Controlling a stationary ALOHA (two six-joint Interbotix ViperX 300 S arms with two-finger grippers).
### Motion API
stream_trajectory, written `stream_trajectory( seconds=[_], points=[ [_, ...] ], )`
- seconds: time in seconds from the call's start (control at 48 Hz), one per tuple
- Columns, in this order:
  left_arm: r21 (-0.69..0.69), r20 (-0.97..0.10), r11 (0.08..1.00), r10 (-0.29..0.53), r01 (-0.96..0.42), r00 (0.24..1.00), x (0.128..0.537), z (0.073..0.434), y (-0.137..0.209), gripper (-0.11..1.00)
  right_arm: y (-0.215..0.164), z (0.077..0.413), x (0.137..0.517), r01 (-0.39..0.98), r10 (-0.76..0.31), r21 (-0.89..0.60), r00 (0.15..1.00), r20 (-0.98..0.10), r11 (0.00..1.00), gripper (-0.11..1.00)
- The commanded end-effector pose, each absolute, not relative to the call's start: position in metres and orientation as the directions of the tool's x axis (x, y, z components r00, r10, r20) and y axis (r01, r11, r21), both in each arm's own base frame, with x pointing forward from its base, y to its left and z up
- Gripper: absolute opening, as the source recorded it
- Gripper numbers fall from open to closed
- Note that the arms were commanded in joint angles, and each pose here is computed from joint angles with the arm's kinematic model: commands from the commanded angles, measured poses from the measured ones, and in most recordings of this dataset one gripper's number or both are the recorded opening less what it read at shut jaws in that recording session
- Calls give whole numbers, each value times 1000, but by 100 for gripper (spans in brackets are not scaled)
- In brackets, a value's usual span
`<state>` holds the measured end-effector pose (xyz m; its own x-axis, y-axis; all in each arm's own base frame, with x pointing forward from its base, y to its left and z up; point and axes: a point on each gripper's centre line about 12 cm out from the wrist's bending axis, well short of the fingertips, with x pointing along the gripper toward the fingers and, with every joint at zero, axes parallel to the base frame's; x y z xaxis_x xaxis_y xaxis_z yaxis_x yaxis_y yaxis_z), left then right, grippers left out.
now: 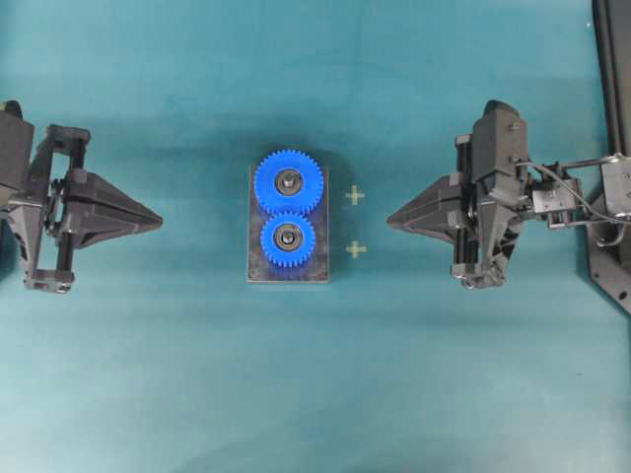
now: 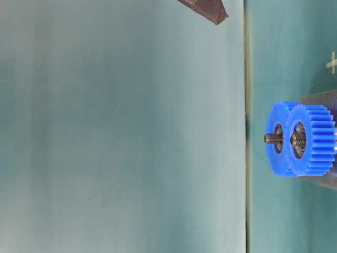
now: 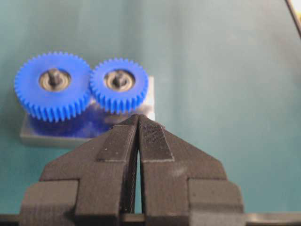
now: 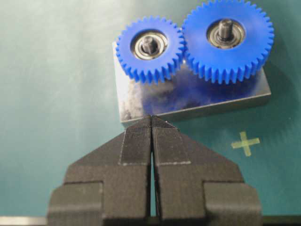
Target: Fit the small gear onto the shaft.
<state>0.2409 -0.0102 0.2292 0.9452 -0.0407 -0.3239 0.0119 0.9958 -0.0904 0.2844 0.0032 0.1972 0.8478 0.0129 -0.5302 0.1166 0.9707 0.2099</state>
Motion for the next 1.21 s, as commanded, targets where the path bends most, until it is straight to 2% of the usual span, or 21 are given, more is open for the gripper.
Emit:
stream_trajectory(
  seconds=[0.0,1.188],
  points=[
    [-90,-309,996,-44,17,950,242,233,-11,0,3,202,285,110,14,212,860,-511,971,-1],
    [-94,-305,995,-44,16,951,217,219,-10,0,4,189,275,109,21,221,858,-514,969,-1]
  ],
)
